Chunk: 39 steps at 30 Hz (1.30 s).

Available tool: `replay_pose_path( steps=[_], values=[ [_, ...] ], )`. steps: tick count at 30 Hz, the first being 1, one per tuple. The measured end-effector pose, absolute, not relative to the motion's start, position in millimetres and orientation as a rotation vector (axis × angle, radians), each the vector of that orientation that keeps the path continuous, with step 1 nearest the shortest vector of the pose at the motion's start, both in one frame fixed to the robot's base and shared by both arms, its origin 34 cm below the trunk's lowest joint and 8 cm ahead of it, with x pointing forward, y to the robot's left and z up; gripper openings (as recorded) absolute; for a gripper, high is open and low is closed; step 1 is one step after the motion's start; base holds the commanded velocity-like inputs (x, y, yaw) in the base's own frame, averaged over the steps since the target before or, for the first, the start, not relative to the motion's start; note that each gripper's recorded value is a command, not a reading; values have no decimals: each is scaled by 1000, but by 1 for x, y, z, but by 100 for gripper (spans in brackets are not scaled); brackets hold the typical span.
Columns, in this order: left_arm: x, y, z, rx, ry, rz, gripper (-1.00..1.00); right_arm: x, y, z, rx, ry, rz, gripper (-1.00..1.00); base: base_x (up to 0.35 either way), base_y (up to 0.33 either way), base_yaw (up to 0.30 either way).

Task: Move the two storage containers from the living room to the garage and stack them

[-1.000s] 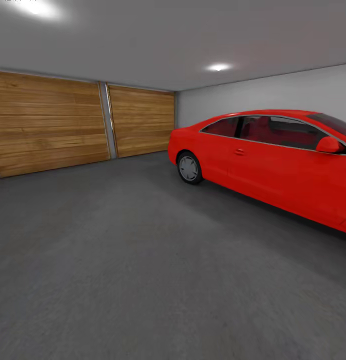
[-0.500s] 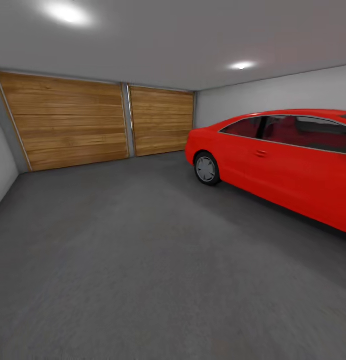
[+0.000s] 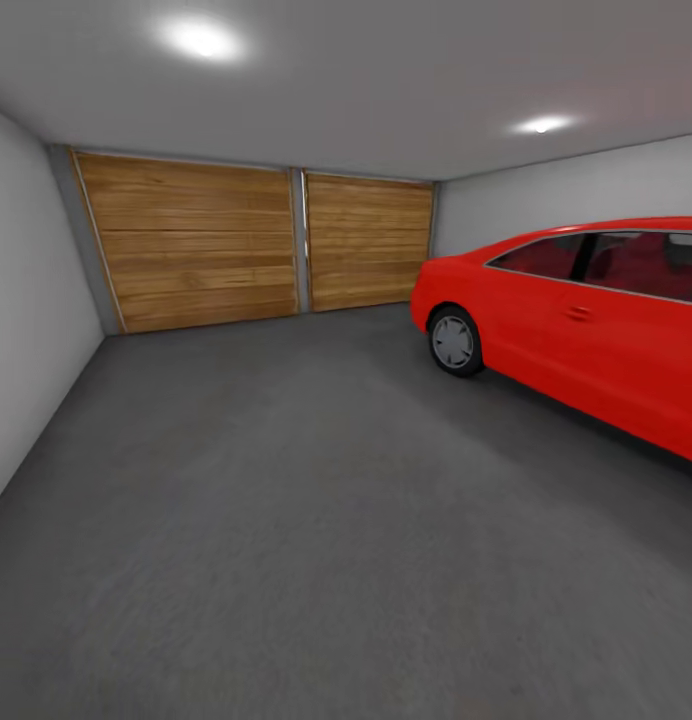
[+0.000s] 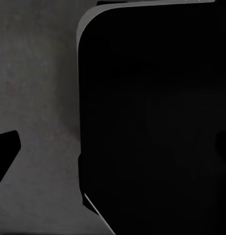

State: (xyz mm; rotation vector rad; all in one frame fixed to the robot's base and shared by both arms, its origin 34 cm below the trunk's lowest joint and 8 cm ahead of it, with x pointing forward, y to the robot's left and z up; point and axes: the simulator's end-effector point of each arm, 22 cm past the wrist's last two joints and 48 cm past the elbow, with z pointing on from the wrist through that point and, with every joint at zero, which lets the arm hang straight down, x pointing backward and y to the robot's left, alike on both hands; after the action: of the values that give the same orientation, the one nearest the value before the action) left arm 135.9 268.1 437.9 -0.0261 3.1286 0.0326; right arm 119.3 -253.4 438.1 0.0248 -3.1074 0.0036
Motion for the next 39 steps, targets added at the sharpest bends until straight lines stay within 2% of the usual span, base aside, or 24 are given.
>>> replay_pose_path(
  steps=[39],
  values=[
    [135, 269, 438, -22, 3129, 34, 100, 119, -256, 438, 22, -3108, 32, 100, 0, 0, 289]
  ],
)
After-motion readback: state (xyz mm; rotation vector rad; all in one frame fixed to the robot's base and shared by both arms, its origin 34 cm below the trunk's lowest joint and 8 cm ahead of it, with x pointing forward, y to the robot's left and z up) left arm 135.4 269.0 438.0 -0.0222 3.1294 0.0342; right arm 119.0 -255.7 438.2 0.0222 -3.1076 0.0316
